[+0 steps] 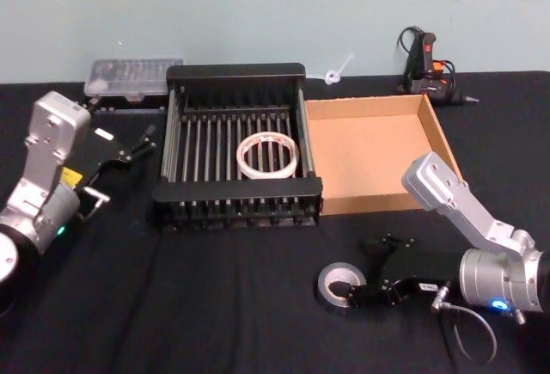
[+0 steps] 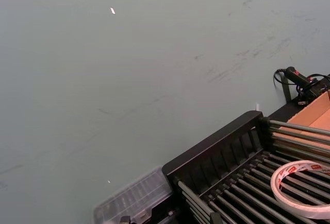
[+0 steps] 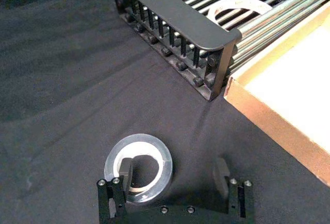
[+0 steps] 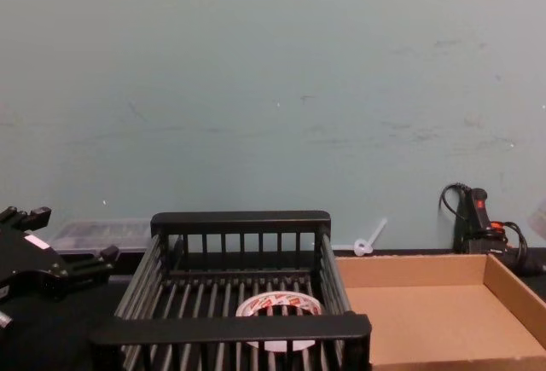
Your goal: Pick up the white tape and place it into the black box , Pick up the silver tape and place it into the brown box.
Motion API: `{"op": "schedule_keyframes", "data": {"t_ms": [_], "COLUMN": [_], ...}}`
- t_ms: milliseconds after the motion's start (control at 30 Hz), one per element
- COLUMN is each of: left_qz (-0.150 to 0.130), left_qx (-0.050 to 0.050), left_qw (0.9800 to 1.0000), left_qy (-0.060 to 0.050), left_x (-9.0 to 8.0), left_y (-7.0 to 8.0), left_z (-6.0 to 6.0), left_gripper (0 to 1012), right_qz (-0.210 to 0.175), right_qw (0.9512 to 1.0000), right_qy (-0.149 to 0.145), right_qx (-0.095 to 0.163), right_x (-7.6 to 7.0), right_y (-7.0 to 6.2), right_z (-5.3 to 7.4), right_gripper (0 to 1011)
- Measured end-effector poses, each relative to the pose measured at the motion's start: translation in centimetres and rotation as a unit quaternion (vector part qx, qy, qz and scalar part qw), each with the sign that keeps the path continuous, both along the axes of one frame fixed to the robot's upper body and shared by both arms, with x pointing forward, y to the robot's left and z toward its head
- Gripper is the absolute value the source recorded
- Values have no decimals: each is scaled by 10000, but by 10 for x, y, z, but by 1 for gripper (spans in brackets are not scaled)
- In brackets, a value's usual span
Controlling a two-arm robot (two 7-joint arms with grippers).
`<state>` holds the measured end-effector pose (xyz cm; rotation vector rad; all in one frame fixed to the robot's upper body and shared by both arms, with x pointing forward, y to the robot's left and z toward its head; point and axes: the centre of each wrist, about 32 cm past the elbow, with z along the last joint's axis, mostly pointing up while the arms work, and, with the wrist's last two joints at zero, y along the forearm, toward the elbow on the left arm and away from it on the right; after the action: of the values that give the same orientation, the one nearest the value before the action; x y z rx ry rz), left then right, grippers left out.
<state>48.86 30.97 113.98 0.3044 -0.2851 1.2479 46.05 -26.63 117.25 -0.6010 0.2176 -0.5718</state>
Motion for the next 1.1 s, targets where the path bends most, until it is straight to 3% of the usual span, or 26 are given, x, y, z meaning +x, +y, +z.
{"op": "schedule_keyframes", "data": {"t_ms": [567,1100], "left_qz": [0,0], "left_qx": [0,0], "left_qw": [10000,10000], "left_qy": [1,0], "left_x": [0,0], "left_y": [0,0], "left_z": [0,0], "left_gripper": [1001,1001], "right_qz": [-2,-6], "right_qw": [10000,10000], "right_qy": [4,10], "right_qx": [0,-8], "right_x": [0,0], "right_y": [0,0], "right_z": [0,0], "right_gripper": [969,510]}}
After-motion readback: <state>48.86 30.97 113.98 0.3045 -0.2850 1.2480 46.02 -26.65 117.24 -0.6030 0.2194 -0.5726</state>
